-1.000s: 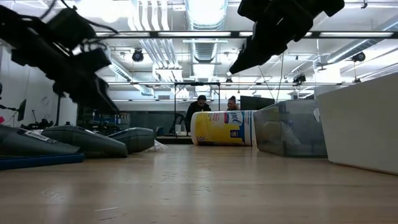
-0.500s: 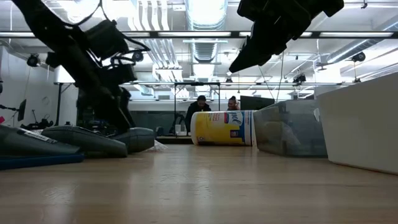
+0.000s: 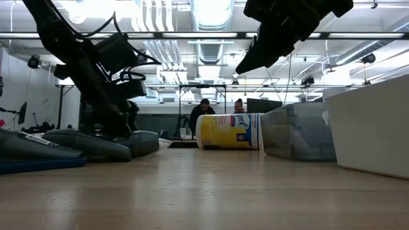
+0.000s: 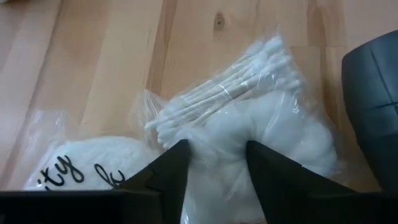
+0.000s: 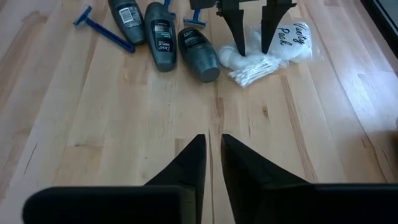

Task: Pick & Place Travel size toiletries
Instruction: Put the right cotton pack into the top black bin

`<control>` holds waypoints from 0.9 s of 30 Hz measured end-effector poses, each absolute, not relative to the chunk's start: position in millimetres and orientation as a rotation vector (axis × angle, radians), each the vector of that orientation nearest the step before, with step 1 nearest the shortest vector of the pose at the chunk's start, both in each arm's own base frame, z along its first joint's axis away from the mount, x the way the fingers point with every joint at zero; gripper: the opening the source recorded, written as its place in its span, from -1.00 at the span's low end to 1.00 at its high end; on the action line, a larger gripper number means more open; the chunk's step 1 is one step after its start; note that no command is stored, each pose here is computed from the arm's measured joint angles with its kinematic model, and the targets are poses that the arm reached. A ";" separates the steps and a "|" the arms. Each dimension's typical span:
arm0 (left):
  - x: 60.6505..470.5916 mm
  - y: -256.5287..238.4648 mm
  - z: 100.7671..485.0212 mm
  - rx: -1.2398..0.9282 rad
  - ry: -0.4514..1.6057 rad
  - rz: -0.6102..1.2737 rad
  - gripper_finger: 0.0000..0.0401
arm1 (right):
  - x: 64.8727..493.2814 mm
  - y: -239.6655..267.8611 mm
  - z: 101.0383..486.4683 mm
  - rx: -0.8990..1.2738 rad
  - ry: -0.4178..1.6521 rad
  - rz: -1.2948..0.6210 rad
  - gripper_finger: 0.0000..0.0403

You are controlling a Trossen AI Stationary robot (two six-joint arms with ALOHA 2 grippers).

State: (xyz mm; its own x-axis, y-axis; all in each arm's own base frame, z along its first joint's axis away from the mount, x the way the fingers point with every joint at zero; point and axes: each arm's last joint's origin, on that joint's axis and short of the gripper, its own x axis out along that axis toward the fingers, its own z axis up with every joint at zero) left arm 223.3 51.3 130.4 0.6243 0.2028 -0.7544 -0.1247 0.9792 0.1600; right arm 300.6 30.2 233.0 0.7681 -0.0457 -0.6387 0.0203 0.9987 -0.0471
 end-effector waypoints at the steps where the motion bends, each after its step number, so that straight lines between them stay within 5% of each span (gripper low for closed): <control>1: 223.4 51.1 130.4 0.095 0.877 0.188 -0.25 | 300.6 30.2 233.0 -0.038 0.693 -0.036 -0.79; 11: 224.6 51.5 134.0 0.056 0.830 0.214 -0.94 | 303.0 30.5 236.0 -0.006 0.653 -0.043 -0.76; 27: 245.2 45.3 158.9 0.101 0.505 0.206 -0.97 | 333.7 23.0 215.9 0.045 0.538 -0.079 -0.47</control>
State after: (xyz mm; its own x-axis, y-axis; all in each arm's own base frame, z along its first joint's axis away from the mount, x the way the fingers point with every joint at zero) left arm 245.2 45.3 158.9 0.8548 0.2208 -0.4696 -0.1709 0.9743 0.1471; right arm 333.7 23.0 215.9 0.8555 -0.0635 -0.5138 0.0872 0.9959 0.0220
